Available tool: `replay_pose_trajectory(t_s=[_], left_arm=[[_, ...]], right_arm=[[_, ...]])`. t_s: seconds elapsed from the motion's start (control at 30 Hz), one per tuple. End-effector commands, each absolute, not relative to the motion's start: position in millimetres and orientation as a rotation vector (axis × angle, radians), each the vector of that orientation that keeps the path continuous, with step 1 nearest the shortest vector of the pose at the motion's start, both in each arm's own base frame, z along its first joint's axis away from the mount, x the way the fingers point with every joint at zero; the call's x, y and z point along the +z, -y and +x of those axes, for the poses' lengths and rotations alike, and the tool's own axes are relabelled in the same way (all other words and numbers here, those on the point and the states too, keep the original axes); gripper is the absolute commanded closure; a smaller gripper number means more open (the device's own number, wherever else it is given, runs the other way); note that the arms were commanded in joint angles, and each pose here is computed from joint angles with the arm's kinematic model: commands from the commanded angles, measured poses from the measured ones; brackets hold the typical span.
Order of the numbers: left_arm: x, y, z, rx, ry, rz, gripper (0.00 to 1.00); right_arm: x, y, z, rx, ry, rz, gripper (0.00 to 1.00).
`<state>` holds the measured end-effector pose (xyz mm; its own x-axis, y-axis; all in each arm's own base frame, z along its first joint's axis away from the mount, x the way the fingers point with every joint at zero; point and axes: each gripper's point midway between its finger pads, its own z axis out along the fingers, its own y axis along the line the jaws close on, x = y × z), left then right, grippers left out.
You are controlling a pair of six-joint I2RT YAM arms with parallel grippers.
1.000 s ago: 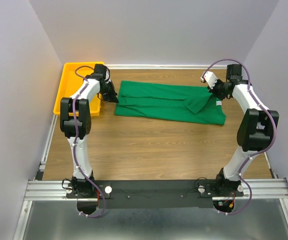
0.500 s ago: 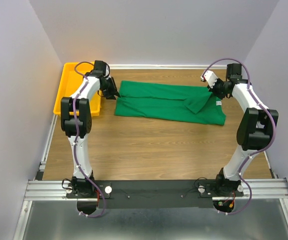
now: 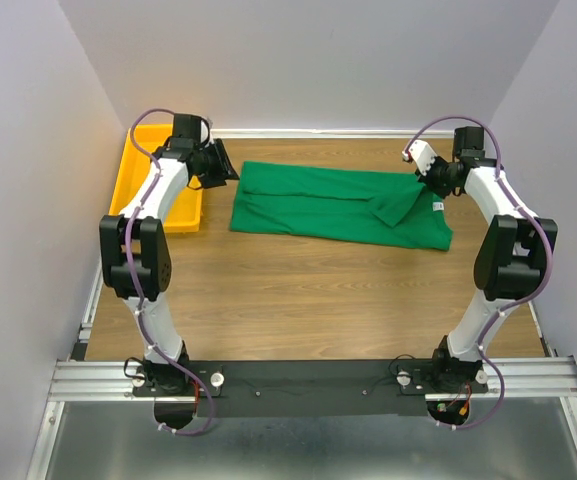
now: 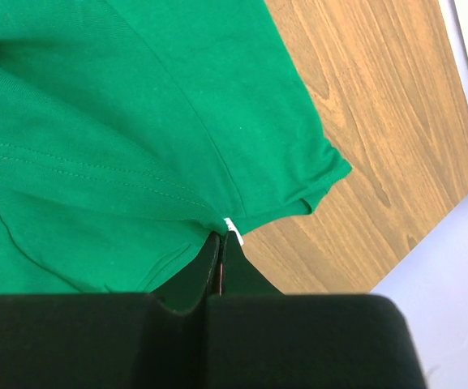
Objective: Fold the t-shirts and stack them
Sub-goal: Fold the tshirt
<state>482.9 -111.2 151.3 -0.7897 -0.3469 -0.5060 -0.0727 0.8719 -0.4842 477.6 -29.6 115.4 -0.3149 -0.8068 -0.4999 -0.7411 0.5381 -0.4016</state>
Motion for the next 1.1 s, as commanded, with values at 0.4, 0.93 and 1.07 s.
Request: replay_pose_trajectory(t_s=[0.4,0.93,1.07], left_arm=[[93.2,139.7,421.8,-0.689,-2.555,-0.181,0.56],[91.3,138.6,418.0,-0.675,-2.557,-0.186,0.57],[93.1,138.3,415.6,-0.671,-2.551,-0.186,0.57]], right_arm=[[107.7,40.2,501.6,-0.142,-2.170,-1.119,0.99],[72.8,39.4,545.0,-0.033,-2.302,-0.822,0.61],[84.2,54.7,563.3,-0.121,-2.322,-0.634,0.55]])
